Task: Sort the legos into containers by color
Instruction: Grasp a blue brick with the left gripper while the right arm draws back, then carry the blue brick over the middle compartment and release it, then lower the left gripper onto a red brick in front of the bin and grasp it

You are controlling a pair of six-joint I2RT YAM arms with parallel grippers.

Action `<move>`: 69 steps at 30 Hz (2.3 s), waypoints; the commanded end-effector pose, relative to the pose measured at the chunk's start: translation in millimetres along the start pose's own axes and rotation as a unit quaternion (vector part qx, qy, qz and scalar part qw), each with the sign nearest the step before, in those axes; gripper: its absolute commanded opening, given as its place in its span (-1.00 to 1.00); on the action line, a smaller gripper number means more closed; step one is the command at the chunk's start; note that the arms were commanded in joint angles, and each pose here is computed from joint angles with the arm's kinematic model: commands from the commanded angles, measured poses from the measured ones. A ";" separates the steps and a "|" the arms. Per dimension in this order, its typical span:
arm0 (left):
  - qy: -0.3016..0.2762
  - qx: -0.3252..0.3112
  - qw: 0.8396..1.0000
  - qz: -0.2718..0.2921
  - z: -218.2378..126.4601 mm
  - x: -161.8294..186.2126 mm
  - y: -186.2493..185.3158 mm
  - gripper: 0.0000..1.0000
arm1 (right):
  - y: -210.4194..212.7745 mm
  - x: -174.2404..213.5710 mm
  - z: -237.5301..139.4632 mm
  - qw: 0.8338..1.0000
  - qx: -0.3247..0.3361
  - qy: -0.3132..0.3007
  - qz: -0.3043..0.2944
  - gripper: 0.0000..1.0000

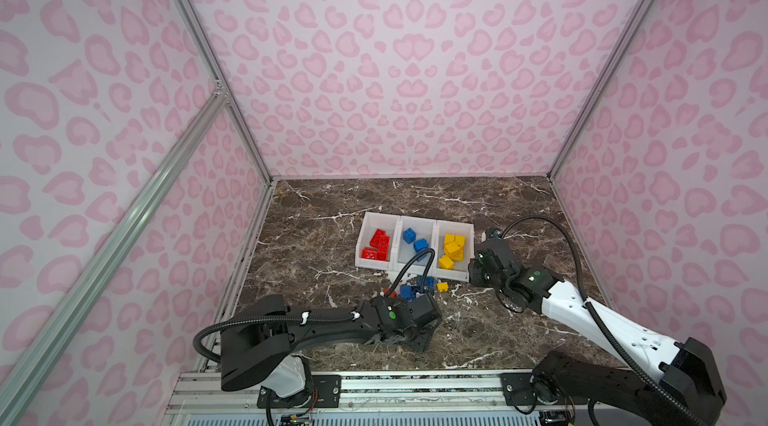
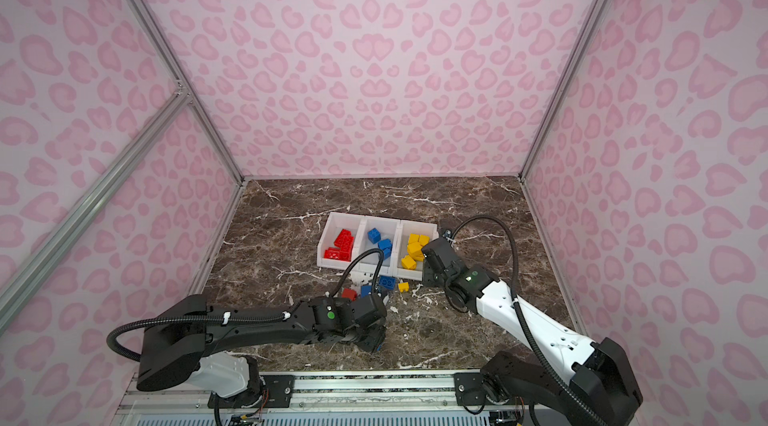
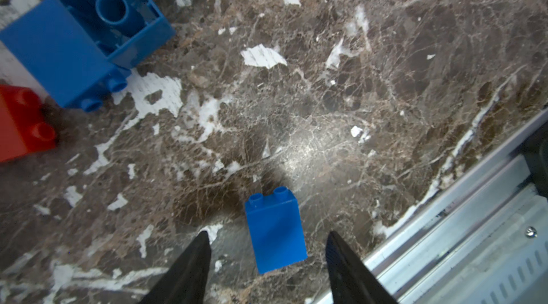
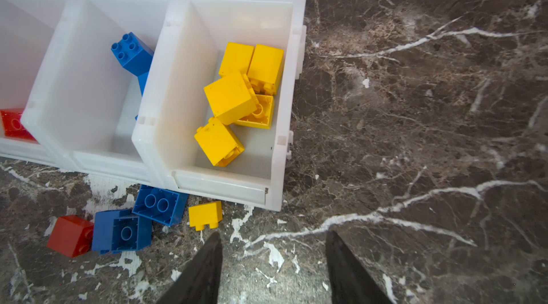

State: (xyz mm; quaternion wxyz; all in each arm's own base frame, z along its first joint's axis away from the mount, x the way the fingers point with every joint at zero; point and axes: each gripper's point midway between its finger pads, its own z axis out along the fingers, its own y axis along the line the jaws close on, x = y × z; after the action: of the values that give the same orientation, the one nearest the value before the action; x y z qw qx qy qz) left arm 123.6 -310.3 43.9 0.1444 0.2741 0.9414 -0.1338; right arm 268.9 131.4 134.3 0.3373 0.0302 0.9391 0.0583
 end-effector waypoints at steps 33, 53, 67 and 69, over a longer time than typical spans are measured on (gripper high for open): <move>-0.090 -0.082 0.992 0.016 -33.1 -153.0 73.7 -0.41 | -15.7 3.8 -10.6 1.000 -0.006 -0.017 0.017 0.11; -0.106 -0.085 0.990 -0.032 -16.2 -226.4 127.7 0.20 | -22.9 9.0 -25.5 0.999 -0.014 -0.022 0.025 0.11; -0.137 -0.072 0.987 -0.048 -40.6 -230.1 123.3 0.25 | -23.0 8.8 -26.1 0.999 -0.013 -0.022 0.026 0.11; -0.142 -0.071 0.986 -0.049 -45.4 -231.4 122.7 0.25 | -23.2 8.4 -26.3 0.999 -0.013 -0.022 0.026 0.11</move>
State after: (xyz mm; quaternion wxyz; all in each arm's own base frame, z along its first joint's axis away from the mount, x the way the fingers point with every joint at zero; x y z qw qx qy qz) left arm 369.4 -305.5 137.2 0.2815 0.2017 0.9326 -0.1018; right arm 247.0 109.1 148.1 0.3599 0.0477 0.9281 0.0830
